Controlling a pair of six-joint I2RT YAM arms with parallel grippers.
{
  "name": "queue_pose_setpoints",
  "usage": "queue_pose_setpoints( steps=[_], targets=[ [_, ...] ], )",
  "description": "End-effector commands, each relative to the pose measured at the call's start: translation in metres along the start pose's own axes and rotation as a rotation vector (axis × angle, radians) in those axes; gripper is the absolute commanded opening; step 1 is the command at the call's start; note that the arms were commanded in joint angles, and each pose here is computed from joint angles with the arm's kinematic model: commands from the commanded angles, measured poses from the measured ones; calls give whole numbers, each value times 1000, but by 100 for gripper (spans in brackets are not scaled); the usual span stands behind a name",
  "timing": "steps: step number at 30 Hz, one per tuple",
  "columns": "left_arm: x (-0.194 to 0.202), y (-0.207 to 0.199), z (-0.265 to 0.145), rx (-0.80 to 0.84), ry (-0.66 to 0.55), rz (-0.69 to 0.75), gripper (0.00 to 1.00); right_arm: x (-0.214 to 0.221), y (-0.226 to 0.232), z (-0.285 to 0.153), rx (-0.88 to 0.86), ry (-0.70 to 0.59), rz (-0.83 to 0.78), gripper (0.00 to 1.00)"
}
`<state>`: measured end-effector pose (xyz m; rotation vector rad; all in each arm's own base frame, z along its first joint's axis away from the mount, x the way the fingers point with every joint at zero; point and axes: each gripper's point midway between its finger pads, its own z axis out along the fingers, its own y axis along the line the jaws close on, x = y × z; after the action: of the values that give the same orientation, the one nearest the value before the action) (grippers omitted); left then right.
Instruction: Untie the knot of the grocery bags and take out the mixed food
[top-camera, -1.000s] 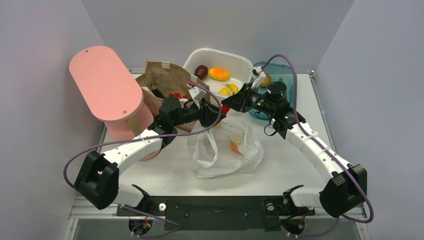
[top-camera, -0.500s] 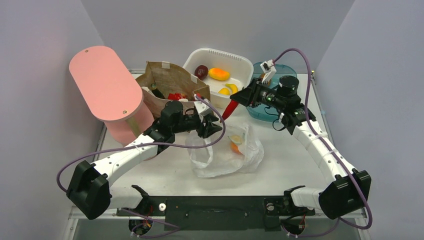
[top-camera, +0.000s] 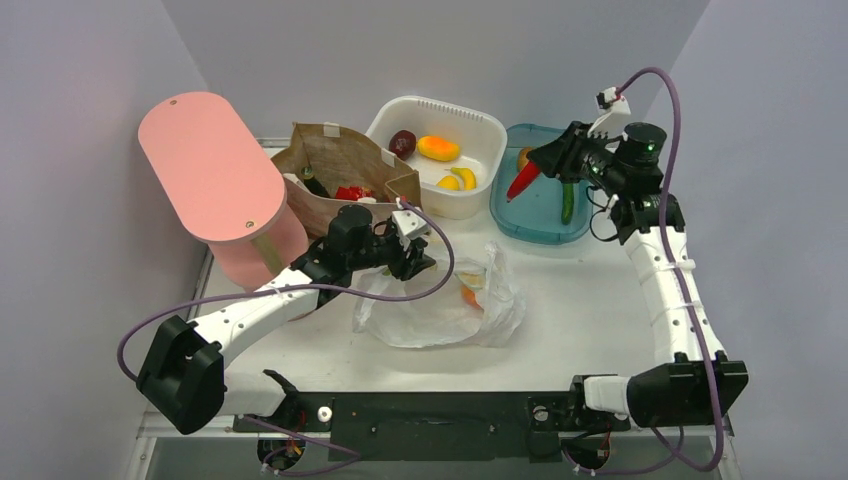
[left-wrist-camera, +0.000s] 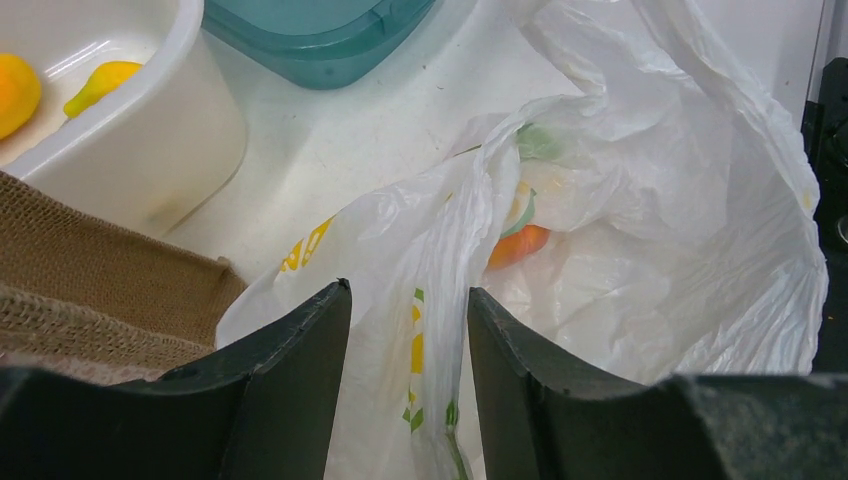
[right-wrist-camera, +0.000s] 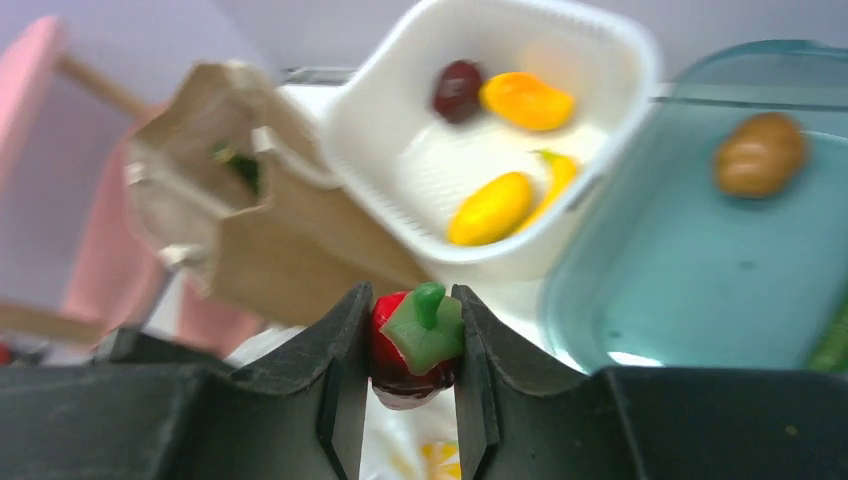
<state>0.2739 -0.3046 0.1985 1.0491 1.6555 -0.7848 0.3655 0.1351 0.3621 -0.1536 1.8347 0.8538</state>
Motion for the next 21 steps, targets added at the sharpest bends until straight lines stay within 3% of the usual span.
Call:
queue_pose_setpoints(
  steps=[1,8,13,15,18,21],
  targets=[
    [-7,-3,3,20,-17,75,44,-11,-75,4,294,-8,-142,0],
    [-13,-16,3,65,-30,145,44,1,-154,25,498,69,-321,0],
    [-15,-35,-3,116,-51,234,44,20,-200,48,576,165,-359,0],
    [-18,-45,-7,148,-71,276,44,27,-213,55,594,210,-360,11],
    [-21,-58,-14,167,-99,330,44,34,-218,60,596,271,-342,42],
    [-28,-62,-19,166,-110,325,44,39,-220,60,595,299,-327,58]
  ],
)
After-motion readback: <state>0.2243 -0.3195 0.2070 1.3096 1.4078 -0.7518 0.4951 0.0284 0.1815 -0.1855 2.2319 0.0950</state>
